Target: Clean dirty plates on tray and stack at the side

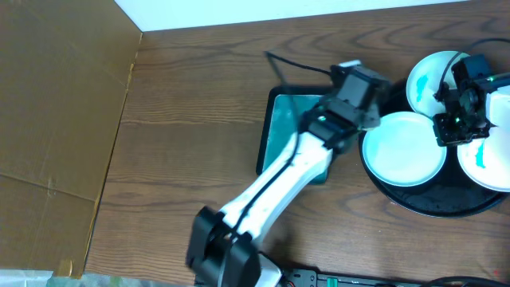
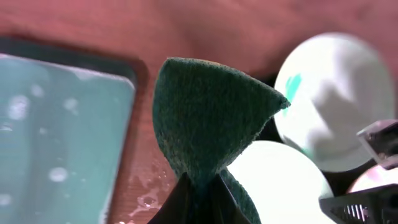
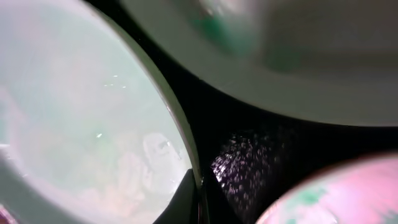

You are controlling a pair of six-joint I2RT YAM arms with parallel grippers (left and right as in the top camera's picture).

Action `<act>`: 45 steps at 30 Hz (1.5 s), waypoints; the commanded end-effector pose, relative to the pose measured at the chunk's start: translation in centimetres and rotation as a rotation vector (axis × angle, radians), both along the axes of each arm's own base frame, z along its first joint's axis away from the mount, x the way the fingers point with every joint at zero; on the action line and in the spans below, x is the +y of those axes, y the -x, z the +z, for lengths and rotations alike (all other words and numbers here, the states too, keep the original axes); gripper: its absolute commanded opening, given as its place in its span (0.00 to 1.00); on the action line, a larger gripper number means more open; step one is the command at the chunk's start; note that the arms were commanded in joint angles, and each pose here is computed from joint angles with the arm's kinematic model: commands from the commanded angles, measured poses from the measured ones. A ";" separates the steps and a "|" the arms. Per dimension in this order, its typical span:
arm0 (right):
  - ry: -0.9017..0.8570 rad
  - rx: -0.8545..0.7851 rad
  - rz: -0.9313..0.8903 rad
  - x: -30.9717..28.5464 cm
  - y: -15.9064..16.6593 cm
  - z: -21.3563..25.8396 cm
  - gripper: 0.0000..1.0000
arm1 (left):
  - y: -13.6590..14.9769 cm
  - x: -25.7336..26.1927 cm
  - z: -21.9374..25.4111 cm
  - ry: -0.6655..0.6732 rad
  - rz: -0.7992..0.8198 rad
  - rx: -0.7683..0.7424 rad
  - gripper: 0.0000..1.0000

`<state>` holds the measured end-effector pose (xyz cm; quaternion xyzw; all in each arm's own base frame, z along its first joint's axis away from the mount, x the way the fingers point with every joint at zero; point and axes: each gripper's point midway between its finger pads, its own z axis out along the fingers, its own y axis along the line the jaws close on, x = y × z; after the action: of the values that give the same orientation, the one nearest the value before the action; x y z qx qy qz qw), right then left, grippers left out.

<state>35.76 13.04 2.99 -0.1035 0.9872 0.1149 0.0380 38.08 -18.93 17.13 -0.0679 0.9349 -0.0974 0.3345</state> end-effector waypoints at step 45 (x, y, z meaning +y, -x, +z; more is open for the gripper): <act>1.175 -0.939 0.470 5.3 -4.7 23.4 0.01 | 2.5 21.5 -2.7 -0.158 0.516 0.215 0.07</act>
<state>40.63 18.36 24.71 -0.3690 0.7133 -0.4882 0.3415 35.90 1.88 14.48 -0.2838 0.9234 0.0586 0.2515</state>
